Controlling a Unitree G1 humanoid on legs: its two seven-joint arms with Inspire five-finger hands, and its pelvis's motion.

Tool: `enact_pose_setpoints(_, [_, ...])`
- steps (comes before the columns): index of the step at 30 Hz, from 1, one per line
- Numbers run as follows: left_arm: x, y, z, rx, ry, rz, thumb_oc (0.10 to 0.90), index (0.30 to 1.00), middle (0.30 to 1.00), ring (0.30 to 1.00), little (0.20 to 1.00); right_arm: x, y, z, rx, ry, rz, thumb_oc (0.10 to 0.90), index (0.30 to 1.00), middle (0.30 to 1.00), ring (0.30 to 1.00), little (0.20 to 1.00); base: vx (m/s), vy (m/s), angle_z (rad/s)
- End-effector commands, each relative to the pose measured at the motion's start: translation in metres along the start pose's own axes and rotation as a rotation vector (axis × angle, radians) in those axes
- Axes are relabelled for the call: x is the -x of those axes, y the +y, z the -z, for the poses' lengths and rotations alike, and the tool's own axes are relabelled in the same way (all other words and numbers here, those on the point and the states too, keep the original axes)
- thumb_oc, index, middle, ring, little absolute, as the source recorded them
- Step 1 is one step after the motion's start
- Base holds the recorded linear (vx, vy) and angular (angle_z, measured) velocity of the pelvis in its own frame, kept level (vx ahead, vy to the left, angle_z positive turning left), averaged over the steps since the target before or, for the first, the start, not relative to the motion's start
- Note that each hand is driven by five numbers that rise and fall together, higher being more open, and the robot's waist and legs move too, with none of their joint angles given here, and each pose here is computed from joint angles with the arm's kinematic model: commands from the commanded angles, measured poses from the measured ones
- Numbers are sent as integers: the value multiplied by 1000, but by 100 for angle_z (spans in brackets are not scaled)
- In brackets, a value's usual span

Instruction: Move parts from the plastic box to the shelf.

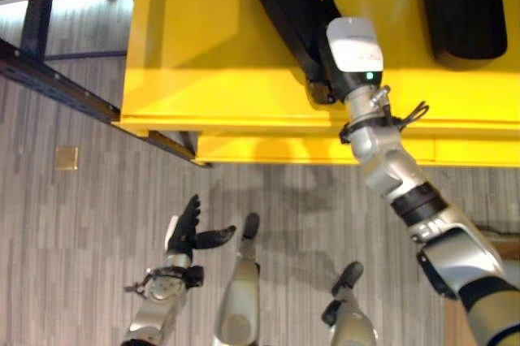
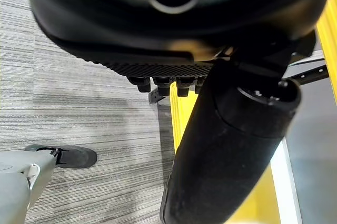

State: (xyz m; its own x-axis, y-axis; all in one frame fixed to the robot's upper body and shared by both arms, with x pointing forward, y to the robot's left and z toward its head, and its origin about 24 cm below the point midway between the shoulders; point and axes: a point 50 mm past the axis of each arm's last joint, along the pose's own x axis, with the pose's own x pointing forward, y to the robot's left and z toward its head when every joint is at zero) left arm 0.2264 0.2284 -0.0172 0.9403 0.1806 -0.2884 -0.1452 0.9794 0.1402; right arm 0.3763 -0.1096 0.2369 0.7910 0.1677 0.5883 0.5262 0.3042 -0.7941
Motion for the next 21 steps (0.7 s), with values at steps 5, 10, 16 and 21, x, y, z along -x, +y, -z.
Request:
enact_pose_setpoints(5, [3, -4, -20, 5, -126, 11, 900, 1000, 1000, 1000, 1000, -22, -57, 16, -47, 87, 351, 400, 300, 300, 300, 300, 1, -1, -3])
enact_pose_setpoints(10, [2, -6, -21, 4, -131, 11, 900, 1000, 1000, 1000, 1000, -21, -62, 21, -66, 120, 406, 400, 300, 300, 300, 300, 0, 0, 0])
enact_pose_setpoints(16, [2, -6, -23, -3, -137, 8, 900, 1000, 1000, 1000, 1000, -20, -62, 21, -85, 133, 426, 400, 300, 300, 300, 300, 0, 0, 0])
enact_pose_setpoints(21, [2, -7, -23, -4, -139, 7, 900, 1000, 1000, 1000, 1000, -19, -59, 17, -101, 128, 419, 400, 300, 300, 300, 300, 0, 0, 0])
